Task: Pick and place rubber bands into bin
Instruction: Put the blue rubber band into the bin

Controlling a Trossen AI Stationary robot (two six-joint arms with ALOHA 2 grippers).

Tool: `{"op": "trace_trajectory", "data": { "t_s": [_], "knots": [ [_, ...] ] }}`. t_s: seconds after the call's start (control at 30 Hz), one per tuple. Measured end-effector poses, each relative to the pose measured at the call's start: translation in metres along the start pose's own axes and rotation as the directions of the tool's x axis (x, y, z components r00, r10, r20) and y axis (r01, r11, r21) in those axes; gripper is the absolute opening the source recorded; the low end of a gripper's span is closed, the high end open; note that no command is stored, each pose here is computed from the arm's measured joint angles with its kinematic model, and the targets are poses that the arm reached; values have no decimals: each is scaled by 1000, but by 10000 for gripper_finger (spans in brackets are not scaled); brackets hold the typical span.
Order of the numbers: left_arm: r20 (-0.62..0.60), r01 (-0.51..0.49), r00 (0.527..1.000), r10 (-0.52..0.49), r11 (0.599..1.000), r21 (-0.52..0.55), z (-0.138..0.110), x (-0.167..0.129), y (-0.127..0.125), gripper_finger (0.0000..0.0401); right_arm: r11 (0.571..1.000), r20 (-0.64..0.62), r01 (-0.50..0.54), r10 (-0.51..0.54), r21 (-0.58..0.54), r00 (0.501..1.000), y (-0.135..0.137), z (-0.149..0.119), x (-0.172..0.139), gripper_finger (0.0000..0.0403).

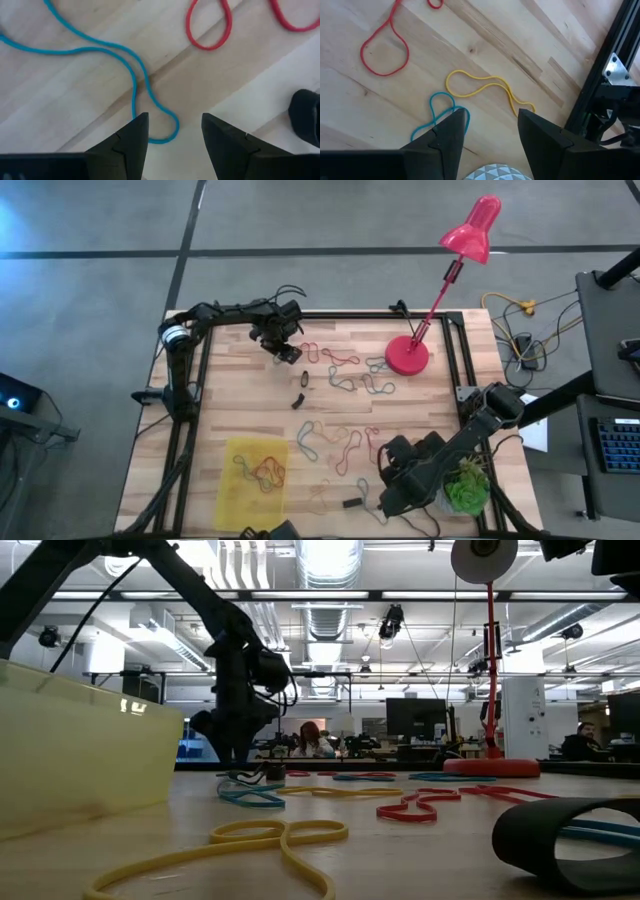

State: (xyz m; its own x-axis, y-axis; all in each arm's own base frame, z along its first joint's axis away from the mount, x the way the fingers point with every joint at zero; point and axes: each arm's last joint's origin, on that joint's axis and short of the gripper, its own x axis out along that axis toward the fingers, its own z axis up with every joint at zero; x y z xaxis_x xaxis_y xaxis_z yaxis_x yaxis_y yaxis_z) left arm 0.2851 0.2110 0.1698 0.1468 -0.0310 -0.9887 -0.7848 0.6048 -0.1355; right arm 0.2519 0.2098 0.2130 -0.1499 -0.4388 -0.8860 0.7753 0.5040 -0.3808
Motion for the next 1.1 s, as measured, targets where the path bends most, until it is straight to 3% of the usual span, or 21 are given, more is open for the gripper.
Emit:
{"op": "trace_trajectory", "data": {
  "t_s": [0.3,0.6,0.77,0.93,1.0,1.1],
  "knots": [
    [-66,-17,998,18,1000,7,-7,0,-3,168,1000,4,0,0,0,1000,0,0,0,171],
    [-9,-11,1000,10,998,-63,-3,0,-10,168,1000,12,4,-4,-2,1000,0,0,1,171],
    [-78,70,995,-70,998,3,-11,1,-23,168,1000,18,7,-7,3,1000,0,0,2,171],
    [-98,99,991,-95,994,37,-9,-4,-19,168,1000,30,10,-10,0,999,-1,0,3,171],
    [-96,81,992,-78,996,30,-6,-9,-13,168,1000,32,14,-14,-5,999,-1,0,4,171],
    [-60,-84,994,87,995,49,-3,-22,-8,168,1000,32,17,-17,-6,999,-1,0,5,171]
  ]
}}
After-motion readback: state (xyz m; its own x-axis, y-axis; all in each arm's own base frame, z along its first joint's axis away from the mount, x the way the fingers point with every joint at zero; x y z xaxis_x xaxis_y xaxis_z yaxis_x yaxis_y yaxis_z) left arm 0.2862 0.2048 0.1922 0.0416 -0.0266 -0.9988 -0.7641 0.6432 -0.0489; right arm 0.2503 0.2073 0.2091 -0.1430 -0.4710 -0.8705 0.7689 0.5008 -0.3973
